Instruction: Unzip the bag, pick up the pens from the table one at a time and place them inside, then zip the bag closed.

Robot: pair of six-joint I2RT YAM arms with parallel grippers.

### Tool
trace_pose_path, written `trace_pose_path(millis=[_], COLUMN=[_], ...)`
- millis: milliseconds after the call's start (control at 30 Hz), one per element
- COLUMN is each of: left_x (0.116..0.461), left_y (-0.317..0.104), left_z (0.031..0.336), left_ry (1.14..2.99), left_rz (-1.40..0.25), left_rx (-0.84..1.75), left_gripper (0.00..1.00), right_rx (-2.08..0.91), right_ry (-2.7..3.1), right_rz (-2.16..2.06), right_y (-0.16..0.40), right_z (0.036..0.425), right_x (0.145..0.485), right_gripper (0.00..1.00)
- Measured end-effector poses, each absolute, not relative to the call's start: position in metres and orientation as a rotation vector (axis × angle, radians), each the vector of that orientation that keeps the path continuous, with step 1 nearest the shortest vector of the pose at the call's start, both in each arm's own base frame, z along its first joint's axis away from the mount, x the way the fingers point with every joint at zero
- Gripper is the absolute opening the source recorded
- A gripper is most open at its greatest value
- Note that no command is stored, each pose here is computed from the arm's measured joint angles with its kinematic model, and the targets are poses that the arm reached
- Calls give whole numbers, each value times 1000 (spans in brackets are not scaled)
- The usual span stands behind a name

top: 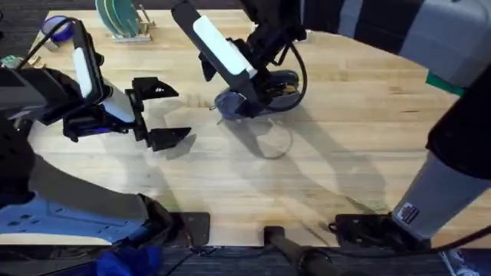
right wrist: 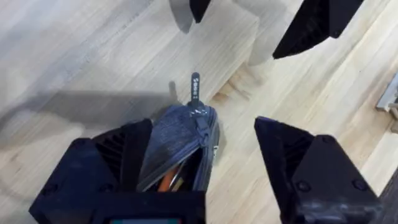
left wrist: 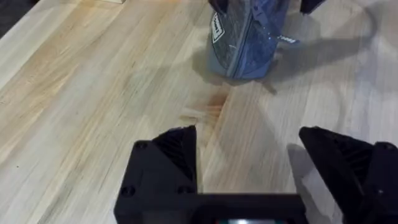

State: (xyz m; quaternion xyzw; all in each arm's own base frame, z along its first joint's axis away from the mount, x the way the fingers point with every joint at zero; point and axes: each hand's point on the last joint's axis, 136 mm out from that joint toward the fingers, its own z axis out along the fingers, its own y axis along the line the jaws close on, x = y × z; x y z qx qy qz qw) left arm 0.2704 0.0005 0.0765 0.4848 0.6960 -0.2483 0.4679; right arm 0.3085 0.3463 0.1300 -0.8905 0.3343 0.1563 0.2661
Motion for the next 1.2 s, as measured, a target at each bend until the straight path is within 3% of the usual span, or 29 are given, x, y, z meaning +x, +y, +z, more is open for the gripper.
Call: trace_pose_path(millis=[800,933,1067,1100,1200], left_x=[270,270,270,270,270], left_y=[1,1,1,1,1], left_z=[76,76,76,76,76], left_ry=[1695,1695,1695,1695,1695], left_rz=[-598,-597,-597,-597,-597], left_rx=[1204,1205,1205,1205,1205], left_gripper=[995,995,996,996,996], right_rx=[-2397,-2397,-2396,-2393,-2391], right_ry=[898,898,898,896,893], right_rz=[467,467,468,471,474], right_y=[357,357,357,357,358], right_z=[105,105,105,105,105], right_x=[315,315,315,315,315], right_gripper=[917,692,119,57,35])
